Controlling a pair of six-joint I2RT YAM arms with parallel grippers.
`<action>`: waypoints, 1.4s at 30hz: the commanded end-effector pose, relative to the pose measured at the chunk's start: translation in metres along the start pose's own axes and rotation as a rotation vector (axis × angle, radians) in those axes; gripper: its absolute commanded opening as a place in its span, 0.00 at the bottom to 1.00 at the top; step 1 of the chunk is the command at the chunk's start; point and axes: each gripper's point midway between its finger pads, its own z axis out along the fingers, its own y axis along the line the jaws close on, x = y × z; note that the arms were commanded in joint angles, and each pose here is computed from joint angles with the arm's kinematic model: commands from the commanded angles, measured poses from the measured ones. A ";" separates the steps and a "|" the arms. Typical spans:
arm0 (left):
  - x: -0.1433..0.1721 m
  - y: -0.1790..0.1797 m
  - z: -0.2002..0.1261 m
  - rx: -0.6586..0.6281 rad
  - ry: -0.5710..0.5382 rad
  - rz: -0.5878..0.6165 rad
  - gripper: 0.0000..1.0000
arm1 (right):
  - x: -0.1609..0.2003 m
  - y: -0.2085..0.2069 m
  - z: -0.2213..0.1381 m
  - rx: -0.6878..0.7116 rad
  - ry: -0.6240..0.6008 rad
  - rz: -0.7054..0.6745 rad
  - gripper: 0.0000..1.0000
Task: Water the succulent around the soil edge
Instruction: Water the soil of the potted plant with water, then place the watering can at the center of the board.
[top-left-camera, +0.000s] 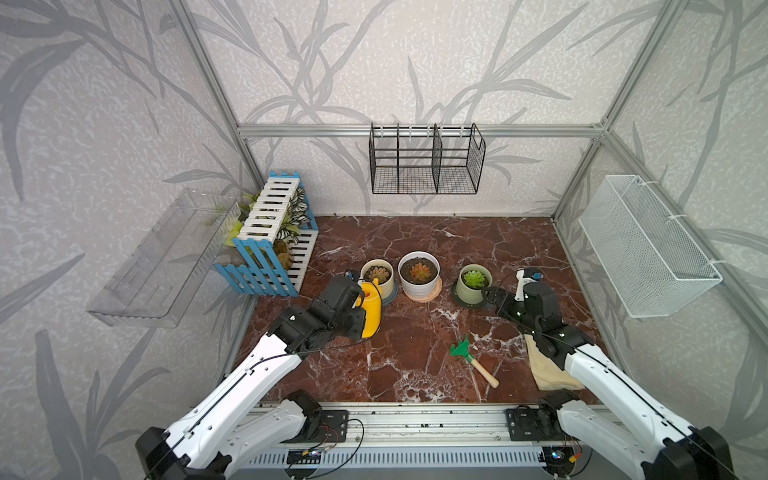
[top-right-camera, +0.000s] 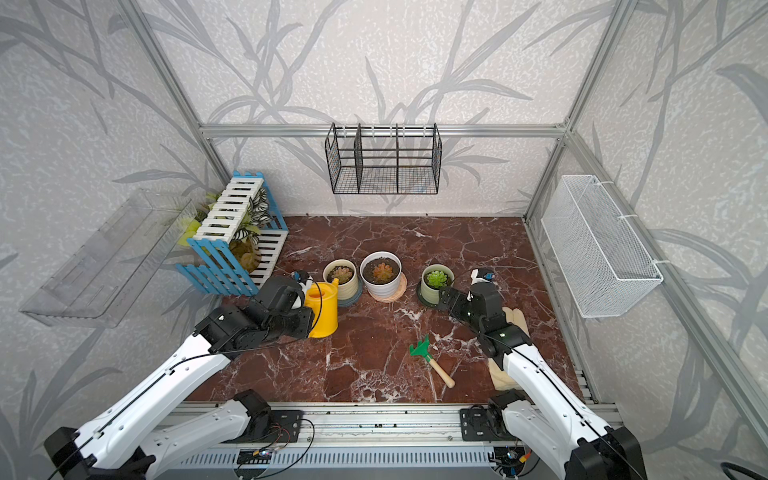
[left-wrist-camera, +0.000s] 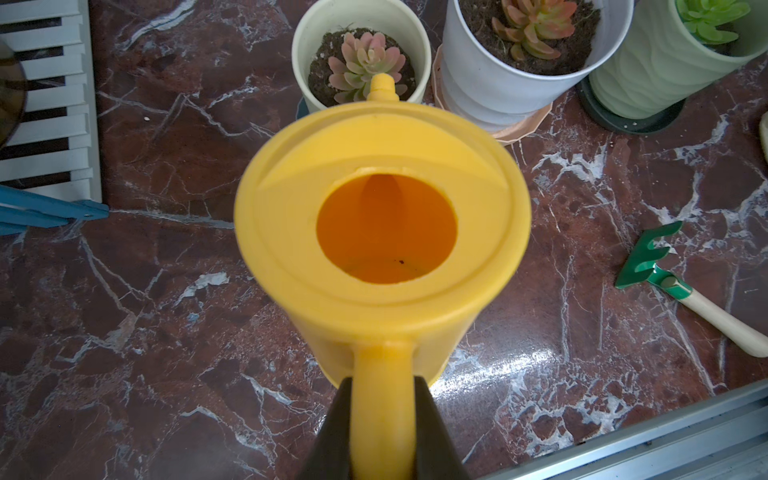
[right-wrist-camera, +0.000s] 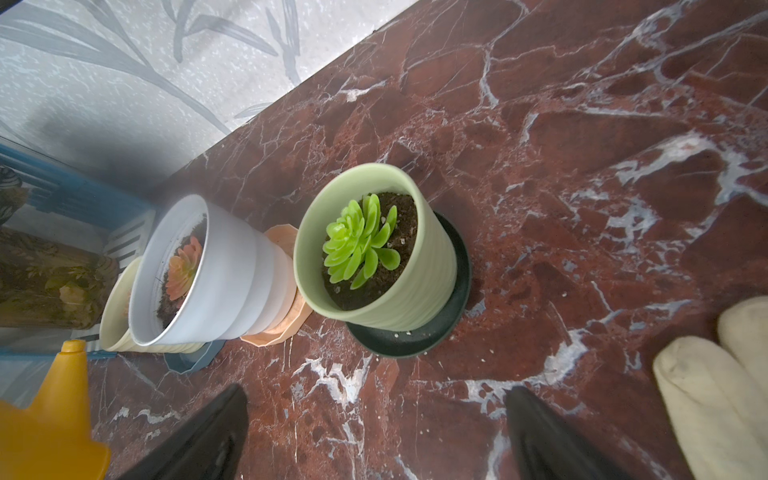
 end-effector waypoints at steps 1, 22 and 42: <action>-0.014 0.013 -0.014 -0.066 -0.059 -0.024 0.00 | -0.011 0.008 -0.003 -0.024 -0.028 -0.001 0.98; -0.016 -0.030 -0.012 0.163 -0.077 -0.019 0.00 | -0.013 0.010 -0.005 -0.029 -0.033 -0.005 0.98; 0.035 -0.093 0.051 0.188 -0.194 -0.050 0.00 | 0.008 0.051 -0.023 -0.174 -0.006 -0.192 0.97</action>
